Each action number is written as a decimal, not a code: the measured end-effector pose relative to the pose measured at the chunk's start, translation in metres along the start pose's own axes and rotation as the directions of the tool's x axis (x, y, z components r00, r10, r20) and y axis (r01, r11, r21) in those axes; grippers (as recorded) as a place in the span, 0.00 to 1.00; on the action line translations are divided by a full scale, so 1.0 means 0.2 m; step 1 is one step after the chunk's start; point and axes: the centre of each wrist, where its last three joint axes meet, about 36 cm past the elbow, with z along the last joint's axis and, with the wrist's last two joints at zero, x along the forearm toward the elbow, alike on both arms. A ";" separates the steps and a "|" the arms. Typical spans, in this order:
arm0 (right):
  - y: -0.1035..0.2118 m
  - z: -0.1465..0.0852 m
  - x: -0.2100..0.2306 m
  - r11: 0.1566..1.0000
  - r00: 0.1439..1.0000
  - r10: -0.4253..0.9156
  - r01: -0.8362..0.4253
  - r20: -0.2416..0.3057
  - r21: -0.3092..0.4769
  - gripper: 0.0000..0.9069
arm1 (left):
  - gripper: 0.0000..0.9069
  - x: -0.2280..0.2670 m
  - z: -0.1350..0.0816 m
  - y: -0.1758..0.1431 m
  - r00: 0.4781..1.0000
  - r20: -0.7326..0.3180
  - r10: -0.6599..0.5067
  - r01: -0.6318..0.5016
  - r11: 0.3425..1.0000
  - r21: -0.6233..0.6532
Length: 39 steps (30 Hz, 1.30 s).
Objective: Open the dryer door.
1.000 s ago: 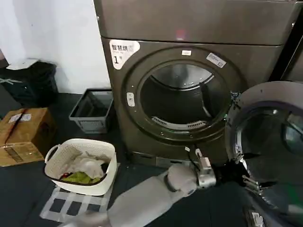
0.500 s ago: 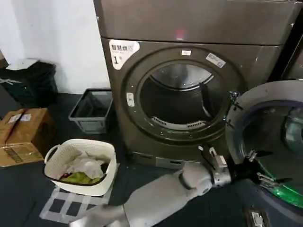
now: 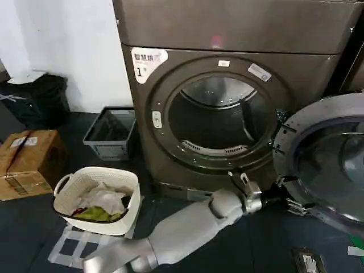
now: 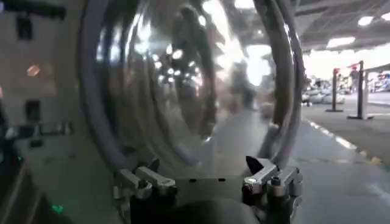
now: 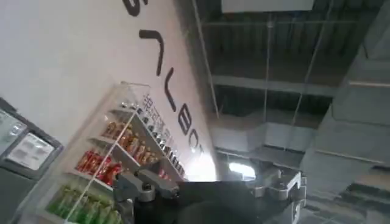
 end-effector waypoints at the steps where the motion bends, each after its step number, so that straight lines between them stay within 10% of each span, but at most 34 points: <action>1: -0.01 0.00 0.00 1.000 1.000 0.002 -0.002 0.000 0.001 1.00 | 1.00 0.00 0.00 0.00 1.000 0.002 0.002 -0.002 1.000 -0.001; 18: -0.06 0.00 -0.02 0.999 0.999 -0.037 0.037 0.025 0.003 1.00 | 1.00 -0.02 -0.04 -0.02 0.999 0.042 0.026 -0.026 1.000 0.016; 39: -0.05 -0.01 -0.06 0.998 0.997 -0.055 0.056 0.057 -0.003 1.00 | 1.00 -0.08 -0.44 -0.22 0.955 0.256 0.150 -0.156 0.988 0.002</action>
